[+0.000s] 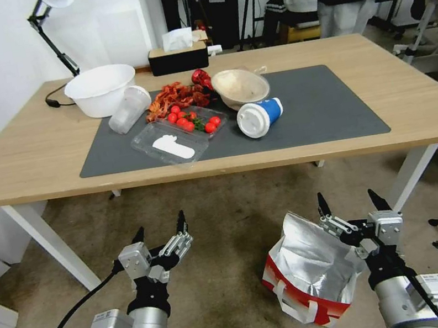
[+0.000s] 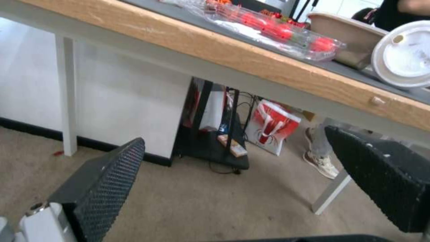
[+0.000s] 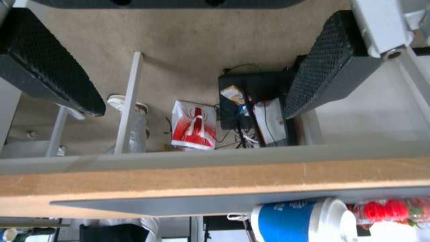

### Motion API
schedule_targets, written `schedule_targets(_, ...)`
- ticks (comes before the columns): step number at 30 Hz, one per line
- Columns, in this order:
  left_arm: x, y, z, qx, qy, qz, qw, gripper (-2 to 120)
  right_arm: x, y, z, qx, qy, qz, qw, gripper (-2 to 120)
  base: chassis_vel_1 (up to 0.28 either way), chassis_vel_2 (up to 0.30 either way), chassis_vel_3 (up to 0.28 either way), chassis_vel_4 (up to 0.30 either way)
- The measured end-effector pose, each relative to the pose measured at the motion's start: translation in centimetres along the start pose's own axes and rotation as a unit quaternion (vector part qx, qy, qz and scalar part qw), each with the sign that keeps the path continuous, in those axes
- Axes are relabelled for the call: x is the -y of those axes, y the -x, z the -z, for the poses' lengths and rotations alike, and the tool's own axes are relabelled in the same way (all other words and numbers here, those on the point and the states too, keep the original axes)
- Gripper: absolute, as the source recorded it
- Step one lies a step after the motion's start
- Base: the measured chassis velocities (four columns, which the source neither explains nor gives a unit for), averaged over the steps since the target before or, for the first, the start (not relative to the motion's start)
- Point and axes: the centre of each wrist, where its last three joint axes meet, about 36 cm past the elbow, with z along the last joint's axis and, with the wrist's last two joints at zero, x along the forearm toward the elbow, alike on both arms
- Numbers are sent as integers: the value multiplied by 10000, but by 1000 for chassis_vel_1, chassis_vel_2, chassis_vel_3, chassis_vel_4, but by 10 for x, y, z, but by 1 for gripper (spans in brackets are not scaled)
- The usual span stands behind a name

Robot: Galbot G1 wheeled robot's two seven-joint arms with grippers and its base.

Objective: Pick up the food delivery bag from the floor and place it on the table.

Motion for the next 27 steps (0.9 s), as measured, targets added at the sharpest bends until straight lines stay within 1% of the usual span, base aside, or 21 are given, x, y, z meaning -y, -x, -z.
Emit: schedule_targets(27,-2,0,0,1,40,-3,10000,100,2,1,-3,-45,-39,33,10000,100,0,0,0,0)
